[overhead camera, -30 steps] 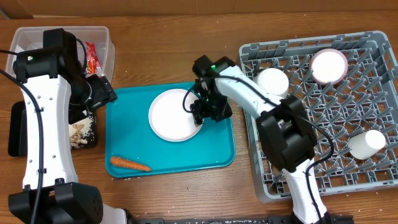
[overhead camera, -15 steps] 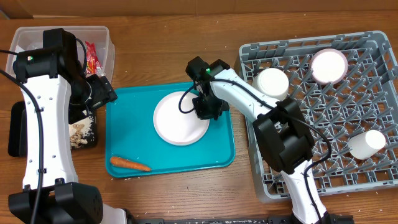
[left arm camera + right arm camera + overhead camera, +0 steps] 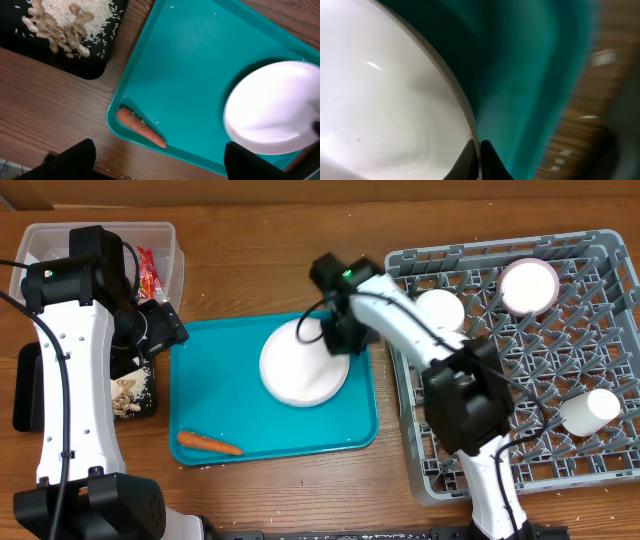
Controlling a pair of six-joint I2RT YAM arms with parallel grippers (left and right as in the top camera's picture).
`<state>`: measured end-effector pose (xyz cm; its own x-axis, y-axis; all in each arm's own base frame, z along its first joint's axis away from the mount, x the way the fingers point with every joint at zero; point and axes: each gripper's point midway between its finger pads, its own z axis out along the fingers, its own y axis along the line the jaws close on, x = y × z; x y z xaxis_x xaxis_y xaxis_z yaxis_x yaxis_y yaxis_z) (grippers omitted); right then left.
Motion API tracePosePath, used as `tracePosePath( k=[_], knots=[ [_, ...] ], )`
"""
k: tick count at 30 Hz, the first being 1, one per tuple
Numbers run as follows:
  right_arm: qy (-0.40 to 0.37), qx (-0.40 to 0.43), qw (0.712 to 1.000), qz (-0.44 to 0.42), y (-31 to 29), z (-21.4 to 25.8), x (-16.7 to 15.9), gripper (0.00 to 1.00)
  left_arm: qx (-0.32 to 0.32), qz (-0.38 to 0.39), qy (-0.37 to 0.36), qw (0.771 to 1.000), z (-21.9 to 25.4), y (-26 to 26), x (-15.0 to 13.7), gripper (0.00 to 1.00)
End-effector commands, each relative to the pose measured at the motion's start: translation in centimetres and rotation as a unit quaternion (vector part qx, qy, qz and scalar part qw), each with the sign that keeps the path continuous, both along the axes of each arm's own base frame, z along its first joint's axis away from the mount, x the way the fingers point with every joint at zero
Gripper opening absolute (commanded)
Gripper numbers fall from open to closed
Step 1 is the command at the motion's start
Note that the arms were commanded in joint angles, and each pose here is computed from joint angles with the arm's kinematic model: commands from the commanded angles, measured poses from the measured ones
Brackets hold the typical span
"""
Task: Sort waste into correct bins and load items into the dishwasher
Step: 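Lift the plate with the right gripper and stand it in the rack's right side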
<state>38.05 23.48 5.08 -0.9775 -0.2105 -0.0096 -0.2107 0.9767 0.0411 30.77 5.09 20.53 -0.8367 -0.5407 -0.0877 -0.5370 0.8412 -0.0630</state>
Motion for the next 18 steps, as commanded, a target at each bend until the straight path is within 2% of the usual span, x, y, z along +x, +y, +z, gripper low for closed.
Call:
tracePosePath(
  k=[1, 5, 8, 11, 15, 18],
  knots=[
    [-0.149, 0.032, 0.987, -0.047, -4.0, 11.5, 4.7, 0.04, 0.006, 0.007, -0.016, 1.000, 1.0, 0.3, 0.1, 0.84],
    [-0.242, 0.028, 0.965, -0.102, -9.9, 18.7, 6.3, 0.04, 0.006, 0.007, -0.019, 1.000, 1.0, 0.3, 0.2, 0.85],
    [-0.292, 0.007, 0.946, -0.139, -14.6, 22.2, 6.8, 0.04, 0.011, 0.008, -0.025, 1.000, 1.0, 0.5, 0.5, 0.86],
    [-0.330, -0.012, 0.929, -0.164, -19.5, 24.8, 7.2, 0.04, 0.023, 0.009, -0.037, 0.999, 1.1, 0.9, 1.2, 0.89],
    [-0.347, -0.066, 0.907, -0.228, -25.9, 25.9, 6.9, 0.04, 0.029, 0.010, -0.065, 0.997, 1.4, 1.2, 2.5, 0.89],
    [-0.354, -0.162, 0.874, -0.291, -32.6, 26.7, 5.8, 0.04, 0.033, 0.010, -0.088, 0.996, 1.7, 1.4, 3.6, 0.90]
  ],
)
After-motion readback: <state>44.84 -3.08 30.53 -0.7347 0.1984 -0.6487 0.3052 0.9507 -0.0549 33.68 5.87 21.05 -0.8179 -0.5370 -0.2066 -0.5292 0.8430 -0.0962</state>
